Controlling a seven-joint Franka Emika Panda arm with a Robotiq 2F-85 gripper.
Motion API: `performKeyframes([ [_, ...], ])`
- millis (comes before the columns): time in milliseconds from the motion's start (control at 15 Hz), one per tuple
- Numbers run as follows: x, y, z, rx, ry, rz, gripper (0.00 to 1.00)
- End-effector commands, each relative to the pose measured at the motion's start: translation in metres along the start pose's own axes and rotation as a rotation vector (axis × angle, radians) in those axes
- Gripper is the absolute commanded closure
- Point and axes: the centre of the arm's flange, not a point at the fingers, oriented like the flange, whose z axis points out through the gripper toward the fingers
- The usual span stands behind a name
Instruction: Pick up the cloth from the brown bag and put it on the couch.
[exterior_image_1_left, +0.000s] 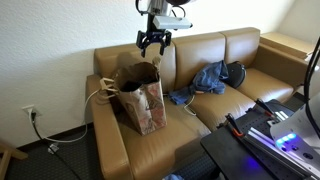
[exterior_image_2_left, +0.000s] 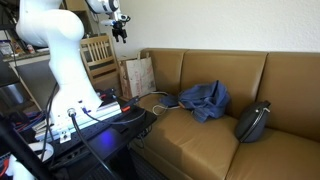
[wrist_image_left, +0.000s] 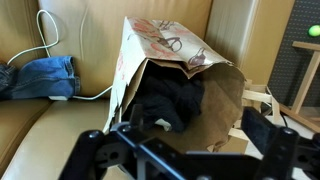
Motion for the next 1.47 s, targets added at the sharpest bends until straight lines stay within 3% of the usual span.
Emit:
performKeyframes([
  [0, -0.001, -0.001, -0.001, 0.002, 0.002, -0.002, 0.0],
  [267, 0.019, -0.012, 0.037, -0.043, 0.046, -0.004, 0.0],
  [533, 0.059, -0.051, 0.069, -0.073, 0.125, -0.062, 0.0],
  [800, 0.096, -0.072, 0.098, -0.088, 0.083, -0.031, 0.0],
  [867, 0.097, -0.074, 0.1, -0.076, 0.059, -0.027, 0.0],
  [933, 0.067, -0.057, 0.095, -0.076, 0.091, -0.041, 0.0],
  [1200, 0.079, -0.063, 0.104, -0.073, 0.079, -0.028, 0.0],
  [1400, 0.084, -0.043, 0.136, -0.117, 0.061, -0.003, 0.0],
])
